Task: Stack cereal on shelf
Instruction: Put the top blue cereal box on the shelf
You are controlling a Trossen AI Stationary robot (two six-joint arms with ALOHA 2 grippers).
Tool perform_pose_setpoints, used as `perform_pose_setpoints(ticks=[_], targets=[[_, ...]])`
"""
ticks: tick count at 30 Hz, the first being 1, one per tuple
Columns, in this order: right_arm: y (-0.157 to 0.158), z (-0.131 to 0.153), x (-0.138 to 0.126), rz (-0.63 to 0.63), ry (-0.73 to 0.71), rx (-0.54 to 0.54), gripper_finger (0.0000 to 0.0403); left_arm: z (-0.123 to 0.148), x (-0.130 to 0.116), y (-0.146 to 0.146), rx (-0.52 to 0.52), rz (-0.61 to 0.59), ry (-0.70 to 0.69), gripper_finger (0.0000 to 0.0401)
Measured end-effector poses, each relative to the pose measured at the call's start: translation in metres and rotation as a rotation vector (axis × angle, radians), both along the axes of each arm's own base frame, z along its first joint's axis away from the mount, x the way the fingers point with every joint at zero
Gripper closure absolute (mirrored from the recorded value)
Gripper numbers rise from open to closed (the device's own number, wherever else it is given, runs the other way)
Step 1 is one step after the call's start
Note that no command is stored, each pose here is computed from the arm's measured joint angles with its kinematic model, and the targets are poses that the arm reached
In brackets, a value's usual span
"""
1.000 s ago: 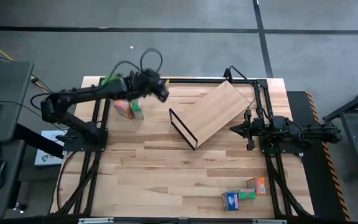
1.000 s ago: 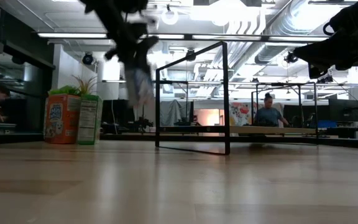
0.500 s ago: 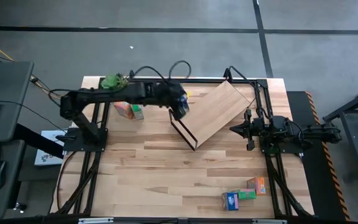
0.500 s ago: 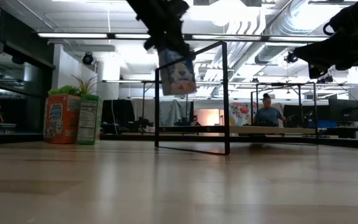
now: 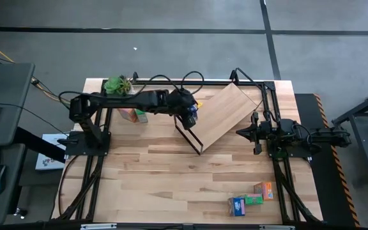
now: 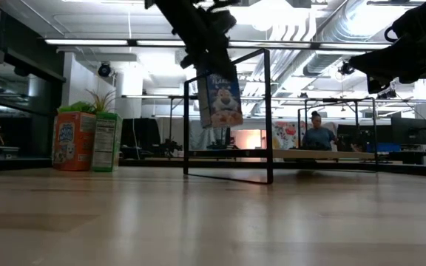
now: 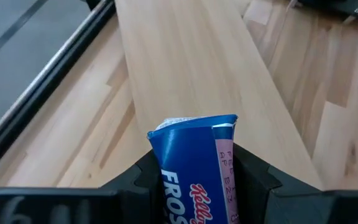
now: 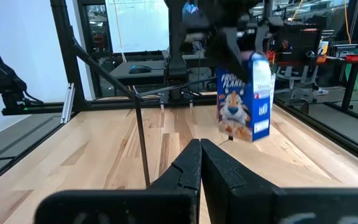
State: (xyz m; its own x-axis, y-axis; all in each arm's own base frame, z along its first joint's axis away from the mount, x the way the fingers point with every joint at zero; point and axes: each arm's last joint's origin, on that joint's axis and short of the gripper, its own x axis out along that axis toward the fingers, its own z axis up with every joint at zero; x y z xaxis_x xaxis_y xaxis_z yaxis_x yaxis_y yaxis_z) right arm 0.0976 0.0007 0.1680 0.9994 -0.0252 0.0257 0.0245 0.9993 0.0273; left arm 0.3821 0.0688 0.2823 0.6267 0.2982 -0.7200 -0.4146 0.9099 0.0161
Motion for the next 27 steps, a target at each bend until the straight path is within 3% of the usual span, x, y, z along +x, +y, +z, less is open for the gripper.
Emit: perform_pose_setpoints(ticks=[9, 19, 27], targets=[[0.000, 0.000, 0.000, 0.000, 0.000, 0.000, 0.0402, -0.036, 0.016, 0.002, -0.039, 0.021, 0.080, 0.0282], [0.000, 0.000, 0.000, 0.000, 0.000, 0.000, 0.0402, -0.035, 0.016, 0.000, -0.035, 0.012, 0.082, 0.0278], [0.000, 0.000, 0.000, 0.000, 0.000, 0.000, 0.0402, -0.033, 0.015, -0.002, -0.025, 0.009, 0.072, 0.0235]])
